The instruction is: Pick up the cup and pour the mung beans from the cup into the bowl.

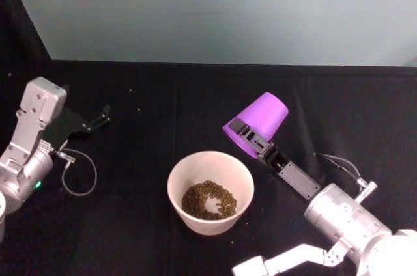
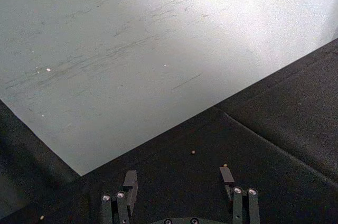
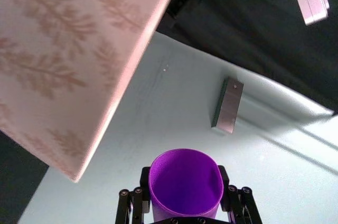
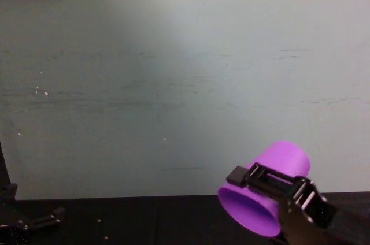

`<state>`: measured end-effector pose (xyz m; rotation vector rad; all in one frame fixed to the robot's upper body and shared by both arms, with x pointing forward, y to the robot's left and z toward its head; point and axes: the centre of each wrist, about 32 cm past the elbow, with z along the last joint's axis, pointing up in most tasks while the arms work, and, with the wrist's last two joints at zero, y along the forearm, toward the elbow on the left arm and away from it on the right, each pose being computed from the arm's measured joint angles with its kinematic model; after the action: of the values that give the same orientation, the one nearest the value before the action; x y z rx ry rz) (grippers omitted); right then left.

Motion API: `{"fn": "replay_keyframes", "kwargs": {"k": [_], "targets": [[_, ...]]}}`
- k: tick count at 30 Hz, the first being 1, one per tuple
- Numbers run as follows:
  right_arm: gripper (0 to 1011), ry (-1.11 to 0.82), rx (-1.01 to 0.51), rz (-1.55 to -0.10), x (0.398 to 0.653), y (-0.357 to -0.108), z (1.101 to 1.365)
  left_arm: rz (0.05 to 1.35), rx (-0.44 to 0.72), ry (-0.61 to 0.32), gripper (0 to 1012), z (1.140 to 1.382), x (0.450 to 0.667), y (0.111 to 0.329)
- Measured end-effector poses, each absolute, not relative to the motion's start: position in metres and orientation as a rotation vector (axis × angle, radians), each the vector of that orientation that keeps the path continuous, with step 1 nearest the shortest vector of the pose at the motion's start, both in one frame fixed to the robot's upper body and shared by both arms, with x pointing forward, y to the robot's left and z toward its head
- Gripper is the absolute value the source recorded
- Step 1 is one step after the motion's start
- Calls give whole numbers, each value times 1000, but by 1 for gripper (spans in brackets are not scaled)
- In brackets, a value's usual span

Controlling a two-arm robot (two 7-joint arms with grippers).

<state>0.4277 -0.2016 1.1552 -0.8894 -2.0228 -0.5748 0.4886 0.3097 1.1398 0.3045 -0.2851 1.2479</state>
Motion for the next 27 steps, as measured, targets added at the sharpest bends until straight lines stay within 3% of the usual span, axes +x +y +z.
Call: {"fn": "replay_keyframes", "kwargs": {"k": [11, 16, 27], "targets": [[726, -1674, -733, -786, 430, -213, 1167, 1248, 304, -285, 1011, 1140, 489, 310], [726, -1369, -586, -924, 433, -224, 1170, 1248, 305, -285, 1011, 1140, 489, 310], [726, -894, -377, -1024, 443, -248, 1162, 1248, 305, -285, 1011, 1140, 489, 310]]}}
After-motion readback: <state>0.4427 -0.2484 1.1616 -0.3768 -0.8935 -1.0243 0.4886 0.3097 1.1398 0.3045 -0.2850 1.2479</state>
